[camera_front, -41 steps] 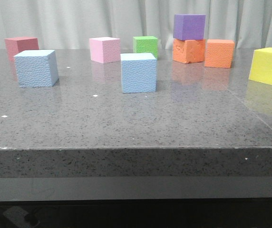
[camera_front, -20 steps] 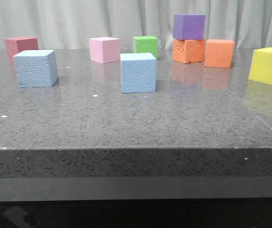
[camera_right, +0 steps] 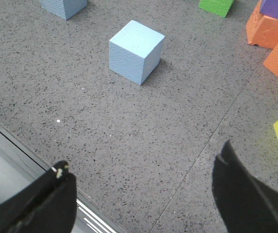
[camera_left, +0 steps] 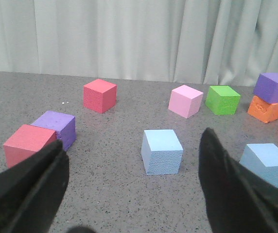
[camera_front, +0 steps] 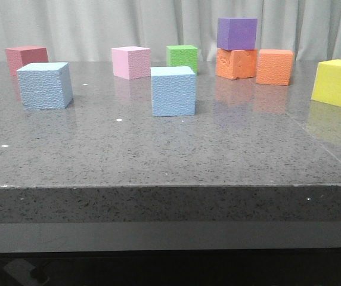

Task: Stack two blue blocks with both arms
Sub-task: 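Open the right gripper and lift it away from the cube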

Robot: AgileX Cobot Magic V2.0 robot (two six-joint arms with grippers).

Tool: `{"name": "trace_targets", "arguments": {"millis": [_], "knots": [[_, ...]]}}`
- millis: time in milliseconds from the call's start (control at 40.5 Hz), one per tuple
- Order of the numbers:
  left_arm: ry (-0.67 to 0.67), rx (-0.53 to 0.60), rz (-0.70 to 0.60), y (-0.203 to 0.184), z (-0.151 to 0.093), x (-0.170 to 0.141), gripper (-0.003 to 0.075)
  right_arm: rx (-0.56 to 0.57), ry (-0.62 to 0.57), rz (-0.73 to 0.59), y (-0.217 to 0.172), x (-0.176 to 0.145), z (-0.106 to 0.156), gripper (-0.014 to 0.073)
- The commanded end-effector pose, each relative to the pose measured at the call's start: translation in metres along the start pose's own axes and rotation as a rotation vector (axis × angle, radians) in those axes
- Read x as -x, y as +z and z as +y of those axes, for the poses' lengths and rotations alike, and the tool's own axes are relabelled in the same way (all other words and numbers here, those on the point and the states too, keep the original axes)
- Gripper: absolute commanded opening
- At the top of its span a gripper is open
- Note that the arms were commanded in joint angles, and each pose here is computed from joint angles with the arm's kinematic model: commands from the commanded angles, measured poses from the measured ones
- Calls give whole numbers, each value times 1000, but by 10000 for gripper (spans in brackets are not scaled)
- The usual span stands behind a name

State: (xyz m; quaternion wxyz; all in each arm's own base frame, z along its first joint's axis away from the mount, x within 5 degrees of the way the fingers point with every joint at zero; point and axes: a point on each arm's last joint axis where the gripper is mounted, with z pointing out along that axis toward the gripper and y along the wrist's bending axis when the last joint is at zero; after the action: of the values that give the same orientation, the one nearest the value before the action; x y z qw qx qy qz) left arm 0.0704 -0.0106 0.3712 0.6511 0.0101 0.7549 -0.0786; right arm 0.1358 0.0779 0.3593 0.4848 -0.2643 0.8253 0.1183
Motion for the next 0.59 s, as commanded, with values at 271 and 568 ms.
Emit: {"name": "trace_targets", "arguments": {"millis": [271, 568], "knots": [[134, -9, 85, 45, -3, 42, 628, -13, -13, -99, -7, 13, -1, 585], [375, -252, 287, 110, -54, 39, 628, -13, -13, -99, -7, 13, -1, 585]]}}
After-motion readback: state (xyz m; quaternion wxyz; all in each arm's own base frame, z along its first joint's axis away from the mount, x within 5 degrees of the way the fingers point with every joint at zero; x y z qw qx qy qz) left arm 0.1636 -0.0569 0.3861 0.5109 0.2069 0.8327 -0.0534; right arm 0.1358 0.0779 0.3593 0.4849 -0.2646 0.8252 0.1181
